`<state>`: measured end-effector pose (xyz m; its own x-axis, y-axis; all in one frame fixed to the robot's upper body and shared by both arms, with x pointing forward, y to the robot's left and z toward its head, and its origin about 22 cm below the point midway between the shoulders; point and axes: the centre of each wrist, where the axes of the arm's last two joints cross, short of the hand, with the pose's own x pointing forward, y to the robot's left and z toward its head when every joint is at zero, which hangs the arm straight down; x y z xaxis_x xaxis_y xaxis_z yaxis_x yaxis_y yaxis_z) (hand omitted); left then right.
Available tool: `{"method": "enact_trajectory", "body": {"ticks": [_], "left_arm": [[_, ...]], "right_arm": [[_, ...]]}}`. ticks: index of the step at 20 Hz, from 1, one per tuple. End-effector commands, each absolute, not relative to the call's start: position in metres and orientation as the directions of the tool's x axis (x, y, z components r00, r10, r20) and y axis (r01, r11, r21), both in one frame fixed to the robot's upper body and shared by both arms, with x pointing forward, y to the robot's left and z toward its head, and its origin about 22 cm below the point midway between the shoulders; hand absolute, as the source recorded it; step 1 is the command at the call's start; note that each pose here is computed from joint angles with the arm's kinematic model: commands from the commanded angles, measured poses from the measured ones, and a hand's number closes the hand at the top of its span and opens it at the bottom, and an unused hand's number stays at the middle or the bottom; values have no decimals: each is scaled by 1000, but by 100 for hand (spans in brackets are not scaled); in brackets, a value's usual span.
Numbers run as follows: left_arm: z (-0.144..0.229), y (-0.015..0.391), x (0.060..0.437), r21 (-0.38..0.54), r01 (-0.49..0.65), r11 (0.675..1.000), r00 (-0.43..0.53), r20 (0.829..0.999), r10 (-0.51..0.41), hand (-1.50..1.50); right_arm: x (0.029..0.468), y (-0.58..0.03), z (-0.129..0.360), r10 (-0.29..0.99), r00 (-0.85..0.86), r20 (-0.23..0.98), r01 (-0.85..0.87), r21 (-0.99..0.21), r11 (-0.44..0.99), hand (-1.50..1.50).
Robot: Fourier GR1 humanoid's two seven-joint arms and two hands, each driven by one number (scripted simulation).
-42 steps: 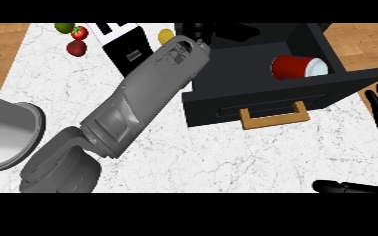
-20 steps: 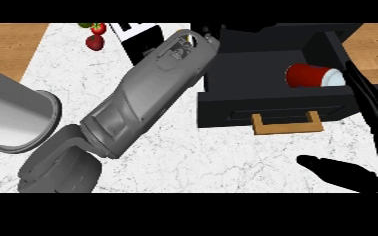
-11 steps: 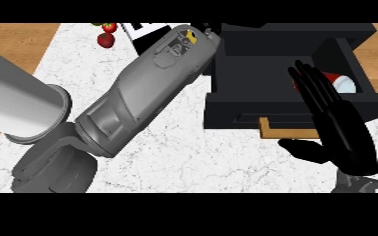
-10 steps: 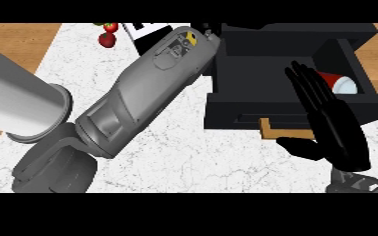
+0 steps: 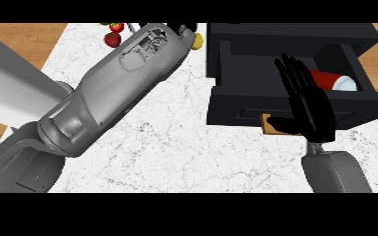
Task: Pick up the can, place it into the drawer and close the drawer
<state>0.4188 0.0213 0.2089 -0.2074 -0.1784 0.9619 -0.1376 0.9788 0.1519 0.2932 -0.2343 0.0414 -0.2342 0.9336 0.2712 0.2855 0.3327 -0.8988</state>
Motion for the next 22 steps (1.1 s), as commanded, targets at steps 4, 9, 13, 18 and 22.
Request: {"method": "enact_trajectory", "body": {"ticks": [4, 9, 13, 18, 22], "left_arm": [[232, 68, 420, 170, -140, 975, -213, 957, -197, -150], [223, 73, 407, 156, -127, 979, -175, 968, -178, -150], [227, 100, 409, 165, -136, 977, -176, 966, -187, -150], [221, 116, 396, 173, -138, 975, -165, 967, -195, -150], [201, 127, 385, 184, -118, 976, -140, 970, -199, -150]], "right_arm": [[320, -245, 0, 956, -164, 242, 250, -928, 278, -150], [340, -235, -4, 967, -139, 212, 269, -932, 243, -150], [364, -234, 3, 974, -129, 188, 329, -918, 221, -150], [378, -217, -8, 977, -121, 173, 382, -901, 207, -150], [408, -220, 18, 976, -118, 183, 412, -885, 216, -150]]}}
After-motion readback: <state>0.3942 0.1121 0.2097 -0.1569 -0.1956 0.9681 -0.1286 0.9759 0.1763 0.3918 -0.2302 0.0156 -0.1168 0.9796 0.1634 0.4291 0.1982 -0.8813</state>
